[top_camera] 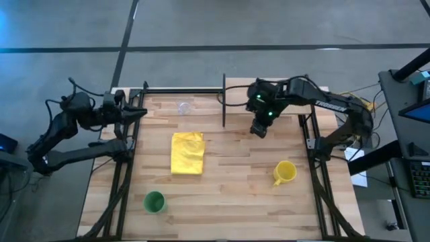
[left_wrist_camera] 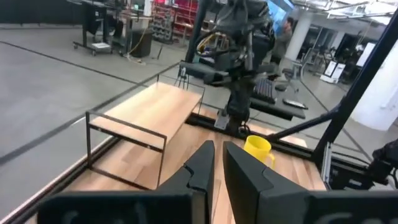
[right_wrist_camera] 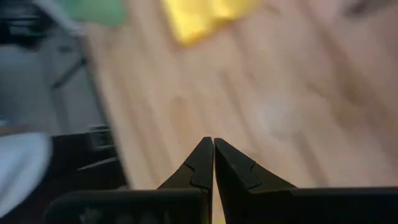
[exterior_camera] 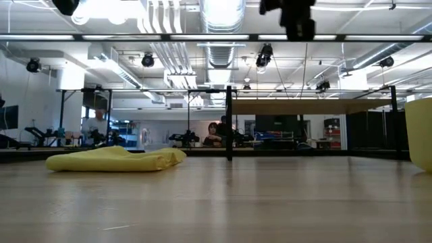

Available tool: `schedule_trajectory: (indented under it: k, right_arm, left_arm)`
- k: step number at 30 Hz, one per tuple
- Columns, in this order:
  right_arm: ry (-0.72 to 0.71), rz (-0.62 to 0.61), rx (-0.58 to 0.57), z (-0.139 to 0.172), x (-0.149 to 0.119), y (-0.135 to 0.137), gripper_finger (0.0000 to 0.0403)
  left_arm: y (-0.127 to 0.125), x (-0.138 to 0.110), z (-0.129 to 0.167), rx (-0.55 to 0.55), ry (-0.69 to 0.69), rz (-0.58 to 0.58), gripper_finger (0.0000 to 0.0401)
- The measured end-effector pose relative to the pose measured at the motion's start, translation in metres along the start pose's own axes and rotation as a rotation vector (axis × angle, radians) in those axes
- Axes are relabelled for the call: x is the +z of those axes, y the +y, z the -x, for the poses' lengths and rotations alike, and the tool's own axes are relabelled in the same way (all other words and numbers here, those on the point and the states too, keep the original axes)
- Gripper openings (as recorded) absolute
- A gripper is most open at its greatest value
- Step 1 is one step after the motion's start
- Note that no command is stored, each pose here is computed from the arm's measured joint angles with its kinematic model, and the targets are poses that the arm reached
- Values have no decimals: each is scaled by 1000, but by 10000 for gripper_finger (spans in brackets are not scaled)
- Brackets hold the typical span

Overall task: Stack small to large cups/mugs on shelf
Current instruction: Put the green cup on the shelf

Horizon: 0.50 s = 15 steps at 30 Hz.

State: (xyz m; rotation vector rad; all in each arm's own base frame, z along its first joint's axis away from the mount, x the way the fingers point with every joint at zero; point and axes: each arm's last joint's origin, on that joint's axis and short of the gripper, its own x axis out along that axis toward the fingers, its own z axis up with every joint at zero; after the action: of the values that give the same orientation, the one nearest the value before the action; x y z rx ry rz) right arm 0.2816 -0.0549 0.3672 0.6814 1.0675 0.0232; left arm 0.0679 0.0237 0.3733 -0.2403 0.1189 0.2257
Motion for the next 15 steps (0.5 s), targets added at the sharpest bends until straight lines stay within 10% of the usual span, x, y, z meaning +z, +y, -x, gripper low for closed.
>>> schedule_trajectory:
  k: [5, 15]
  right_arm:
    - [-56, 118, 217, -17, 18, 25, 9]
    - [-44, 164, 267, -44, 39, 56, 9]
  left_arm:
    - [-2, -5, 3, -80, 102, 1, 20]
    - [-4, -24, -8, -296, 453, 144, 20]
